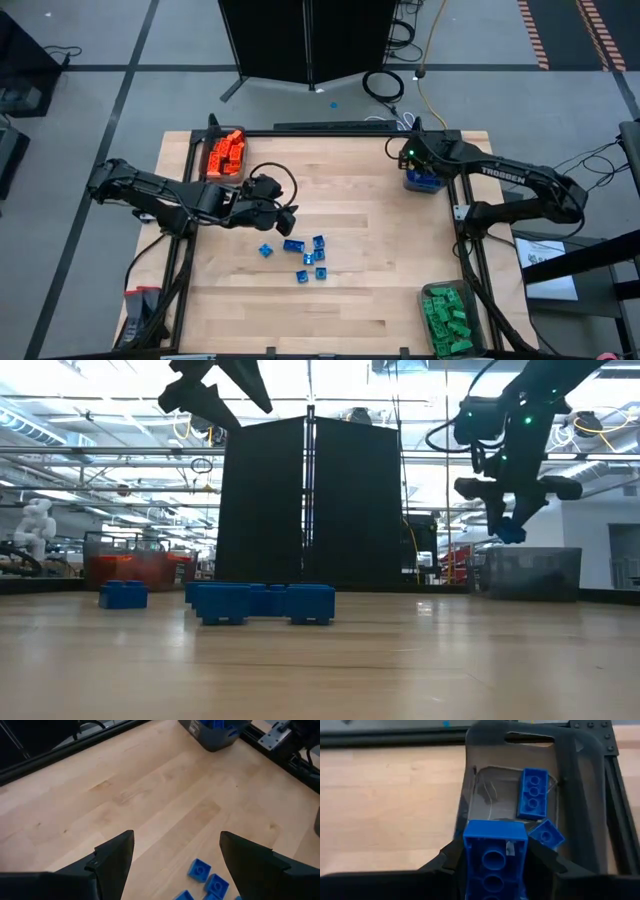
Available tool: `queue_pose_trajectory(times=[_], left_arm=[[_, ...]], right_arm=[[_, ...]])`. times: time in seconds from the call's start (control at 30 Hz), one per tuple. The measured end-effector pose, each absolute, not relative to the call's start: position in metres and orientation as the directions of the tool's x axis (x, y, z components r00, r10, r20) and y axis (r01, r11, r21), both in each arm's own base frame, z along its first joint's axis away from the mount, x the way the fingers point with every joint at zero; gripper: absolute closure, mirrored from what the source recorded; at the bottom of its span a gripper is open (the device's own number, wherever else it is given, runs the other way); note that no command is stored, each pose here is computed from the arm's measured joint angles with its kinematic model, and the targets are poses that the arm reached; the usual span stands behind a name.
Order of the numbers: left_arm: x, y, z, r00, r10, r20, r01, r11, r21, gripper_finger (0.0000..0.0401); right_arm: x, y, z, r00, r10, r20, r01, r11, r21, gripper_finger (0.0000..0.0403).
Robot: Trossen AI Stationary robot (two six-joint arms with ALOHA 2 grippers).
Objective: Sort blocks
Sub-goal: Put the blue game piece into the top right black bin
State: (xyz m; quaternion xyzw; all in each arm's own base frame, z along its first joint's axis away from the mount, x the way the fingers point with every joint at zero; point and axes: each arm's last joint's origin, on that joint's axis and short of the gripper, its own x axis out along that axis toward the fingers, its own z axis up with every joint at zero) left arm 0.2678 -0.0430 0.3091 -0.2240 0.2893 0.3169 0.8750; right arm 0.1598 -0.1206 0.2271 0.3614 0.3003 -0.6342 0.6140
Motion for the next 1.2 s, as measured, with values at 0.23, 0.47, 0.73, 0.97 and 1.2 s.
queue_pose_trajectory(times=[0.23, 0.47, 0.73, 0.97, 1.2], left_arm=[[0.268, -0.043, 0.309, 0.631, 0.426, -0.648, -0.677, 0.71, -0.193, 0.0104], [0.264, -0.042, 0.305, 0.592, 0.432, -0.68, -0.675, 0.727, -0.125, 0.0104], [0.266, -0.069, 0.279, 0.556, 0.235, -0.797, -0.457, 0.888, -0.057, 0.0104], [0.273, -0.108, 0.209, 0.438, 0.223, -0.871, -0.185, 0.97, 0.155, 0.0105], [0.281, -0.111, 0.168, 0.375, 0.261, -0.889, -0.058, 0.964, 0.259, 0.0105]], right_arm=[[0.156, -0.123, 0.226, 0.003, -0.541, -0.841, 0.999, -0.039, 0.029, 0.0193], [0.152, -0.128, 0.226, -0.003, -0.518, -0.855, 0.997, -0.065, 0.035, 0.0067], [0.161, -0.125, 0.238, 0.203, -0.519, -0.83, 0.979, 0.139, 0.152, 0.0072], [0.164, -0.116, 0.267, 0.477, -0.548, -0.688, 0.879, 0.304, 0.367, 0.0079], [0.153, -0.109, 0.282, 0.538, -0.573, -0.618, 0.842, 0.332, 0.425, 0.0079]])
